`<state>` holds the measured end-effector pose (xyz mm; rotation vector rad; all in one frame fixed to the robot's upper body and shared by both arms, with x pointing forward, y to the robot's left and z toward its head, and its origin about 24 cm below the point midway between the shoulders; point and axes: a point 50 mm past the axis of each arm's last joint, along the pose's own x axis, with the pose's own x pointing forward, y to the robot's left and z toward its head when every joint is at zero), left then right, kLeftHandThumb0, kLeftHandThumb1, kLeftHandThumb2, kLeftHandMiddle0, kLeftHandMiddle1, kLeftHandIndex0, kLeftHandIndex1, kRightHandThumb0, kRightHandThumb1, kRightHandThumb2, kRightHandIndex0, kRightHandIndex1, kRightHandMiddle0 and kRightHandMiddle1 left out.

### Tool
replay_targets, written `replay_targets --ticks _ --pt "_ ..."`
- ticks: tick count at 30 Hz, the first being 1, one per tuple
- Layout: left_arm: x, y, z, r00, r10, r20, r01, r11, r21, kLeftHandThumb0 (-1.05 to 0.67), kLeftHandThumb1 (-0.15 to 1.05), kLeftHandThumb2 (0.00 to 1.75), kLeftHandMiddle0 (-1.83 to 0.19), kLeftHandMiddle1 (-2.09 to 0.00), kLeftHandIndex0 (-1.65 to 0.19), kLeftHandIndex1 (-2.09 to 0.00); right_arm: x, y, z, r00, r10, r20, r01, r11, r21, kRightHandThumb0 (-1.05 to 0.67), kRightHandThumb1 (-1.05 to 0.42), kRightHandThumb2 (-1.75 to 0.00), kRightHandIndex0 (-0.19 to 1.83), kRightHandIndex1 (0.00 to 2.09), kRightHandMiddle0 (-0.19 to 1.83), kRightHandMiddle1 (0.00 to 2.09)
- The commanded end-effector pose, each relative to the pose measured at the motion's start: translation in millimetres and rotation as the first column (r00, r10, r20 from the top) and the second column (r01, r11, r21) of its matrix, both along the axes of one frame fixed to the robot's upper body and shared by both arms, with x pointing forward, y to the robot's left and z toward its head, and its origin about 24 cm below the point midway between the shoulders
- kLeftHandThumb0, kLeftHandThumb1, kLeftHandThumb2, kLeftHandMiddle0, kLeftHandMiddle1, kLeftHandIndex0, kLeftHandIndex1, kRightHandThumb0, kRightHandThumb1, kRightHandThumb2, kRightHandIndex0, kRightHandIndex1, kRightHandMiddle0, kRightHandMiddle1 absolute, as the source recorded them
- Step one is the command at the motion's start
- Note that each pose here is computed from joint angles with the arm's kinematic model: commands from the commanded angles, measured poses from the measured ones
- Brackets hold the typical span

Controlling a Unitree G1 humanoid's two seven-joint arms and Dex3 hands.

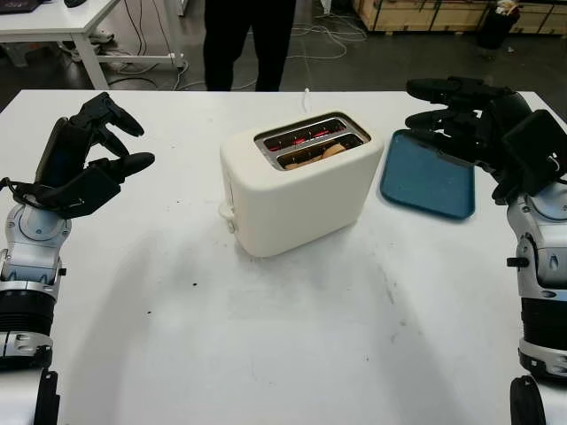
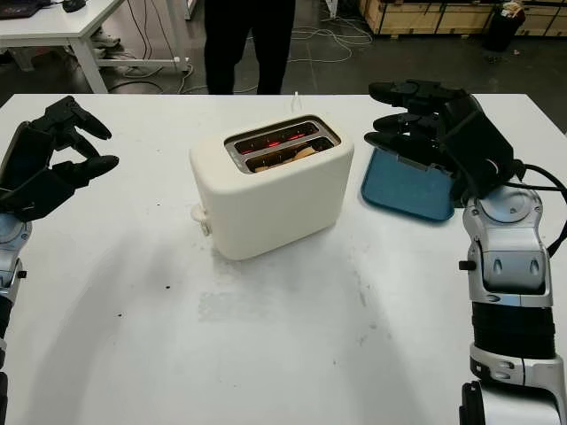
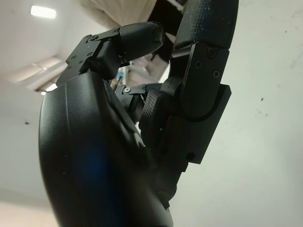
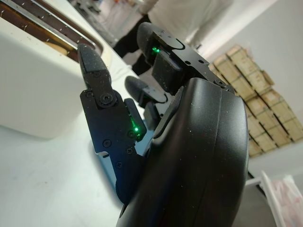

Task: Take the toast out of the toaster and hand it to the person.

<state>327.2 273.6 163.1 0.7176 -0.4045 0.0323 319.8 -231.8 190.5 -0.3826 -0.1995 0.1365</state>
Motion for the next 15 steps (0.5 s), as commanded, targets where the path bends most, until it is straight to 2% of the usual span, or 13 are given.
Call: replay_targets --ticks 1,15 --pt "-0.1 -2.7 -2.4 1.0 -0.012 -0.006 0.012 0.999 -0.03 -1.05 0.92 0.17 -0.45 -1.59 -0.31 -1.58 0.0 -1.5 3.8 1.0 -0.006 0.01 0.006 1.0 -0.003 -0.42 -0.76 0.0 0.52 0.65 0.77 0.01" --pt "-0.3 -3.1 -1.6 1.0 -0.02 -0.015 0.019 0.999 -0.038 -1.05 0.92 0.16 -0.42 -1.59 -0.31 -1.57 -0.9 -2.1 3.0 1.0 -0.006 0.02 0.006 1.0 -0.003 -0.38 -0.76 0.0 0.53 0.67 0.78 0.01"
